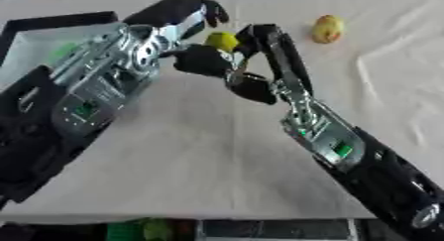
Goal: Pick up the objects with one hand, pass them to the other hand, and then place them into the box on the other side of the table.
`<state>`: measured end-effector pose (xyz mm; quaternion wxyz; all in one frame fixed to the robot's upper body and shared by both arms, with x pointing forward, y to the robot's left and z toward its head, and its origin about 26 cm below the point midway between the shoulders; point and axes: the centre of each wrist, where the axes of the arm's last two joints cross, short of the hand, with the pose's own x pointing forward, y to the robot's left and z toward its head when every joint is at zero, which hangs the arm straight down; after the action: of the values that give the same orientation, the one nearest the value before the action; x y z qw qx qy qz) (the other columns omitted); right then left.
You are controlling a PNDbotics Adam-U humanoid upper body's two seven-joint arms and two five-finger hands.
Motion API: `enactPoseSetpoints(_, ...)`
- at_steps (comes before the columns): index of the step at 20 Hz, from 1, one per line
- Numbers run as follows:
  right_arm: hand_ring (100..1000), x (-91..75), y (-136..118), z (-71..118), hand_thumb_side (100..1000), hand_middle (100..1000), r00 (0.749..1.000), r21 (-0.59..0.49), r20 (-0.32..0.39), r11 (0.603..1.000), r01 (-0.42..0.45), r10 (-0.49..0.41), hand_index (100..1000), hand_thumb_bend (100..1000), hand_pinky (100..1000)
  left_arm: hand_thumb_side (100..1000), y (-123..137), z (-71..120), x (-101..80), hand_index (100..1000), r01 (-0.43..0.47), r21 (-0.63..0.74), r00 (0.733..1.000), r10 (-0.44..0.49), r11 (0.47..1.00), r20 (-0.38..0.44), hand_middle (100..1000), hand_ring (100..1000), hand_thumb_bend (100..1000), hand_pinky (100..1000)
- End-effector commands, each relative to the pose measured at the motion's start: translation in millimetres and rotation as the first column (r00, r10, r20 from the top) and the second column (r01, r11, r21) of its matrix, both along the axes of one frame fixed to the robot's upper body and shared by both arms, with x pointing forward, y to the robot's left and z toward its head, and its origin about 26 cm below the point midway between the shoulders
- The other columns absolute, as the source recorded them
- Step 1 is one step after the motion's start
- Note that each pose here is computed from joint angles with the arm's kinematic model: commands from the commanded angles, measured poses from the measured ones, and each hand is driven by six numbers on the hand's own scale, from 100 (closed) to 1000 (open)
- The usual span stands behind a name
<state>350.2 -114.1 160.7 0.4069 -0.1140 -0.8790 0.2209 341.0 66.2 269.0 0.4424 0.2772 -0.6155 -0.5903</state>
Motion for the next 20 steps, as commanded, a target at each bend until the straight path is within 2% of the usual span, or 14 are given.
enactPoseSetpoints(1, 487, -1.9, 1.5, 10.9, 100, 352, 0.999, 0.012, 0.047, 1.000, -0.003, 0.003, 492, 100, 531, 610, -0.9, 8.4, 0.9, 877, -0.062, 0.024, 0.995, 0.063, 0.998, -0.076, 782, 843, 269, 851)
enactPoseSetpoints(10, 489, -2.6, 2.3, 10.1, 100, 353, 0.996, 0.003, 0.086, 1.000, -0.016, 0.016, 491, 100, 533, 578, -2.0, 2.0, 9.7, 889, -0.101, 0.046, 0.994, 0.103, 0.994, -0.041, 791, 851, 297, 862)
enactPoseSetpoints(20, 489, -7.5, 0.3, 10.1, 100, 353, 0.994, -0.012, 0.106, 0.999, -0.033, 0.035, 489, 100, 534, 595, -5.1, -6.2, 16.8, 869, -0.104, 0.057, 0.992, 0.107, 0.993, -0.066, 773, 844, 280, 852)
